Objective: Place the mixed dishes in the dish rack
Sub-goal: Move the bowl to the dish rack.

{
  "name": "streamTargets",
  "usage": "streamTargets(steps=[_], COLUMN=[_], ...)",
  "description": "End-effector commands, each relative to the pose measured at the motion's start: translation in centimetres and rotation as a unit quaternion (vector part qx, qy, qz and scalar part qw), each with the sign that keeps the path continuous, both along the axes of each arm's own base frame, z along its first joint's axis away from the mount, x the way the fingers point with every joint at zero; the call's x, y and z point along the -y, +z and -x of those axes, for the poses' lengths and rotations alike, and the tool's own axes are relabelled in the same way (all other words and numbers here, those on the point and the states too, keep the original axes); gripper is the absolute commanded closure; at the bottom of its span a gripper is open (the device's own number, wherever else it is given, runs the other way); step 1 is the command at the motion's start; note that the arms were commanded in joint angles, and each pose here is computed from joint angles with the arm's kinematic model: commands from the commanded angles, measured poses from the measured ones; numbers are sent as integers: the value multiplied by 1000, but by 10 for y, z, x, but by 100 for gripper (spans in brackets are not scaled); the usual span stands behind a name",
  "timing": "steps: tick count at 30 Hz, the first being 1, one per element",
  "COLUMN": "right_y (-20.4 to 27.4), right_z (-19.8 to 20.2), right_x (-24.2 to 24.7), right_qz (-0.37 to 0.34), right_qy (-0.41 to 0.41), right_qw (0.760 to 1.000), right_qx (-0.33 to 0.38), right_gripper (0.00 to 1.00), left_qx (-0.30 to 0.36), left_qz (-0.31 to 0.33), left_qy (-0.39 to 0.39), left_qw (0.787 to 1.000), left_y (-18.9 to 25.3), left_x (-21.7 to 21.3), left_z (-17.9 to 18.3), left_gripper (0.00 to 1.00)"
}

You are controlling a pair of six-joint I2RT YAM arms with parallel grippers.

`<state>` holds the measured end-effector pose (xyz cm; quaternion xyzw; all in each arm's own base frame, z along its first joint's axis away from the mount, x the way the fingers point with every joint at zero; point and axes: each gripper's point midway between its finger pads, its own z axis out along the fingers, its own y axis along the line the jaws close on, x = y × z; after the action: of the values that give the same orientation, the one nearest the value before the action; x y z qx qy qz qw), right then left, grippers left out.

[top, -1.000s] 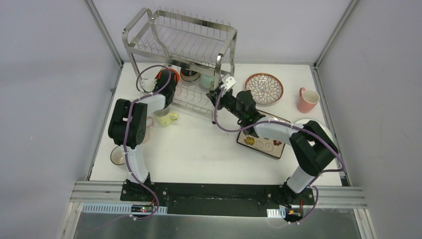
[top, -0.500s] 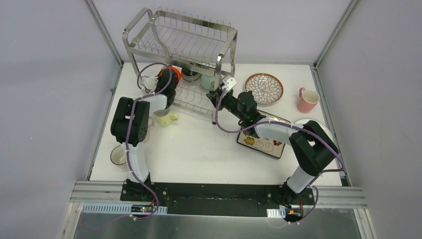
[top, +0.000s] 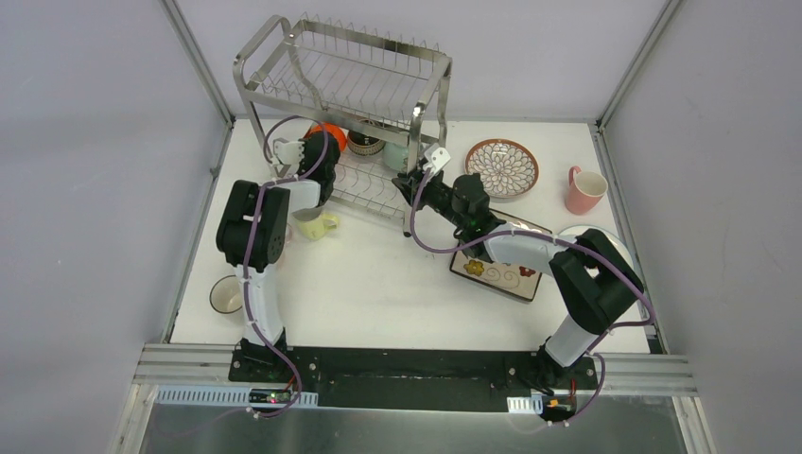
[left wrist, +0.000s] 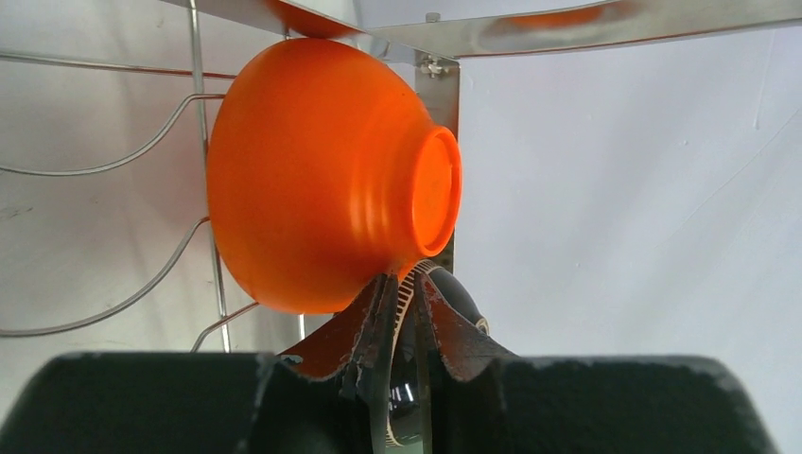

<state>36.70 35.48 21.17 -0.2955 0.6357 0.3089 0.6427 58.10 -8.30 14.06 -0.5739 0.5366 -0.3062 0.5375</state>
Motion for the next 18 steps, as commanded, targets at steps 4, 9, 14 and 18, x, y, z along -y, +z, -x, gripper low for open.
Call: streamTargets(steps=[4, 9, 14, 18], right_y=[-11, -8, -4, -2], right_z=[12, 11, 12, 13], right_x=[3, 4, 2, 2], right_qz=[15, 10, 2, -1], right_qy=[18, 17, 22, 23], right_qw=[1000, 1000, 1000, 1000], right_qx=[-5, -7, -11, -12], right_gripper=[100, 100, 100, 100], left_qx=[22, 38, 21, -9], left_qz=[-5, -1, -10, -12], left_qy=[-22, -34, -39, -23], left_qw=[1000, 999, 999, 1000], left_y=[1, 16, 29, 19], left_x=[4, 11, 11, 4], left_z=[-13, -11, -3, 8], left_gripper=[85, 85, 80, 78])
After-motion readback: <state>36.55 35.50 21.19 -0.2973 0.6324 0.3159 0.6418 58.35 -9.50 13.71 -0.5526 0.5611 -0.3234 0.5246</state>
